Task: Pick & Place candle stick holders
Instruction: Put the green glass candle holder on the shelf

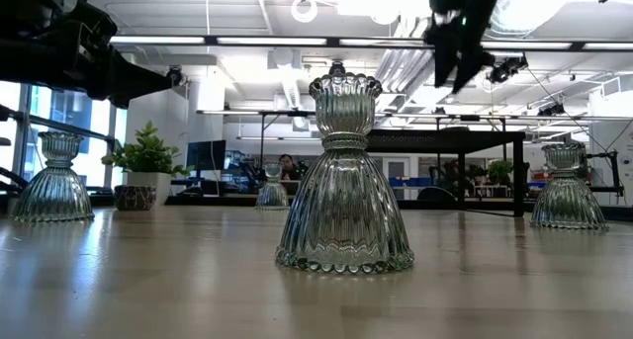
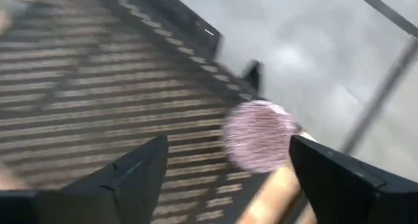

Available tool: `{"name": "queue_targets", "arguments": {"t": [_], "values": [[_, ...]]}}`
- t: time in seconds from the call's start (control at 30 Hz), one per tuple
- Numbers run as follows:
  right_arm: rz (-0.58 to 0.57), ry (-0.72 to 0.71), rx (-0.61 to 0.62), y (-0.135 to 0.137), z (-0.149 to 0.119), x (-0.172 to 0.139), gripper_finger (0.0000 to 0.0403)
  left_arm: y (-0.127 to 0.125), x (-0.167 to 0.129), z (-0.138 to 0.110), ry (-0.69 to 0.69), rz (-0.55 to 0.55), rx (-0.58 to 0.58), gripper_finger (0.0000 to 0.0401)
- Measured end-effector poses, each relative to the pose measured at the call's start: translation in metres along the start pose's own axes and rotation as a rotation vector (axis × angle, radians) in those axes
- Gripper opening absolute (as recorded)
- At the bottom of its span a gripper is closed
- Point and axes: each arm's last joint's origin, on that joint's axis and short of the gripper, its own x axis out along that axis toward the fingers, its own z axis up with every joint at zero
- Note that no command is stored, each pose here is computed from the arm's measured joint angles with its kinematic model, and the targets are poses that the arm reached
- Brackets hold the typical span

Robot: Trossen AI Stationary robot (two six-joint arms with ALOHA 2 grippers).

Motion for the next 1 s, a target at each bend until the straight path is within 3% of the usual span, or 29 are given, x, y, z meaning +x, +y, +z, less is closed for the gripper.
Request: {"name": "queue_targets", "arguments": {"t": [0.2, 0.37, 0.43, 0.6, 0.77, 0.87, 1.0], "values": [[0.162, -0.19, -0.149, 0.053, -0.037, -0.022, 0.018, -0.001, 0.0, 0.0, 0.003, -0.029, -0.001, 0.0], [0.315, -0.31, -0.214, 0.091, -0.095, -0.019, 0.0047, -0.001, 0.0, -0.002, 0.016, -0.028, -0.009, 0.0], [0.316, -0.323, -0.232, 0.104, -0.12, -0.017, 0.0013, -0.001, 0.0, -0.002, 0.016, -0.027, -0.009, 0.0], [0.282, -0.404, -0.217, 0.136, -0.167, -0.014, 0.0029, 0.0, 0.0, -0.001, 0.015, 0.002, -0.008, 0.0], [0.392, -0.525, -0.229, 0.166, -0.195, -0.015, 0.0008, 0.001, 0.0, -0.001, 0.015, 0.023, -0.001, 0.0], [0.427, -0.498, -0.216, 0.173, -0.209, -0.021, 0.0003, 0.0, 0.0, -0.001, 0.015, 0.018, -0.001, 0.0], [0.389, -0.414, -0.189, 0.175, -0.223, -0.033, 0.0001, 0.0, 0.0, -0.002, 0.02, 0.019, -0.001, 0.0]]}}
